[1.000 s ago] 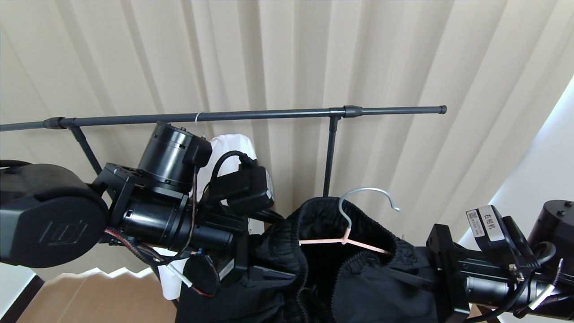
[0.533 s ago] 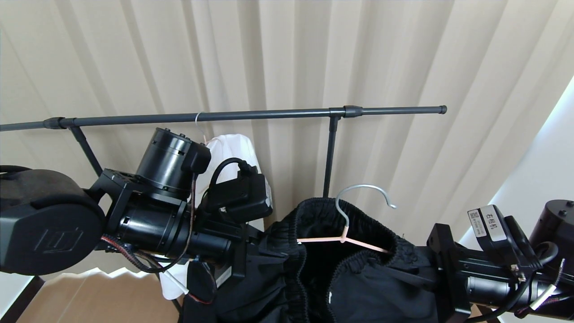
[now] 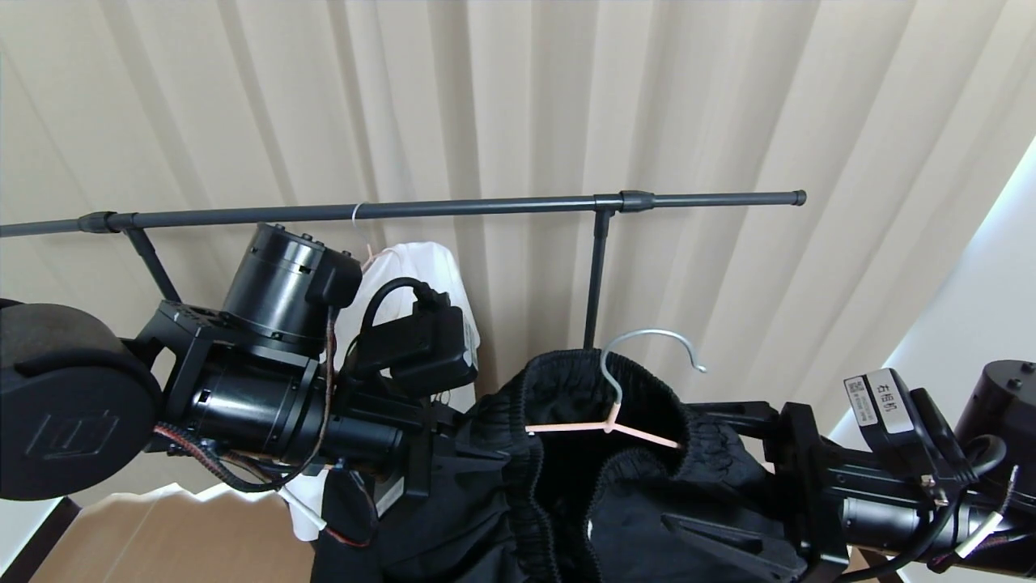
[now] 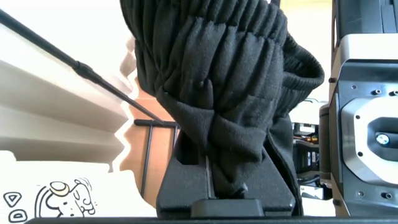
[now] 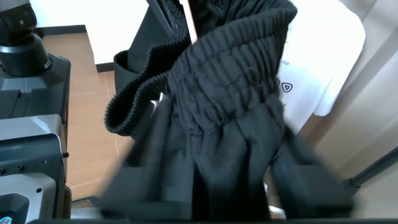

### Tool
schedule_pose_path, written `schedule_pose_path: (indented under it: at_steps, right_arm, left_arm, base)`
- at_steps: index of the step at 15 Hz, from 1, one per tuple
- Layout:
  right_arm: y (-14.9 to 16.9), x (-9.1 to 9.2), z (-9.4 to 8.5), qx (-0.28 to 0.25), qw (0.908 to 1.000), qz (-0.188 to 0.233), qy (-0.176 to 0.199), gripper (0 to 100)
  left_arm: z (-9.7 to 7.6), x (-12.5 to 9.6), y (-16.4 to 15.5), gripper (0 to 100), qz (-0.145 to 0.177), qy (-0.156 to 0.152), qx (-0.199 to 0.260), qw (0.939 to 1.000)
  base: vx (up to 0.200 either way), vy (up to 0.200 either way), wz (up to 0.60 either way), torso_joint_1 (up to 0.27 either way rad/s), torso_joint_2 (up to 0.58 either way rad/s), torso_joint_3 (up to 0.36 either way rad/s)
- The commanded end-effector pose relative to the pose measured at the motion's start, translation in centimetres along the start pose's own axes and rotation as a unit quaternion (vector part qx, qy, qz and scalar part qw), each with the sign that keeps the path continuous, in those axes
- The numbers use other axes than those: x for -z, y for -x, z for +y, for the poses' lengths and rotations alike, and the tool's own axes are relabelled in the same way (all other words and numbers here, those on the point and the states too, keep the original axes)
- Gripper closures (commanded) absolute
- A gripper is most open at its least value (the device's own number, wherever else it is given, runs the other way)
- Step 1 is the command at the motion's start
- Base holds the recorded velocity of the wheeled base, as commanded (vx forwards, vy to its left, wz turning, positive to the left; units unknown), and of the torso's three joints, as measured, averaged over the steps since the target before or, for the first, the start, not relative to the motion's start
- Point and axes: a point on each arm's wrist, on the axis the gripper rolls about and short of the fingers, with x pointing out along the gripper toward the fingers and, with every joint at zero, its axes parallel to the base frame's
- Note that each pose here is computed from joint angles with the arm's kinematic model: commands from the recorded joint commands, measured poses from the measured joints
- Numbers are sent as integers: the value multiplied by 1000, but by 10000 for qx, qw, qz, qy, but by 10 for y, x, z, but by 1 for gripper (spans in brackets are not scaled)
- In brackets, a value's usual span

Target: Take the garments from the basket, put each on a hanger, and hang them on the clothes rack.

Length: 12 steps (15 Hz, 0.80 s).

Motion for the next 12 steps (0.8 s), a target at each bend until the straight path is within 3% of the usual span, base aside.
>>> schedule_pose_path:
  at_steps: [1,12]
  right_arm:
    - [1,1,-3,59,10000,17,-24,0]
    - [24,4,-23,-97,9998,-121,-105,0]
  left_arm:
    - [0,0,8,100,-42,-4,-110,9999]
    - [-8,14,57,100,-79,177,-796,9966]
  base:
    - [0,0,0,0,0,0]
    - [0,0,0,0,0,0]
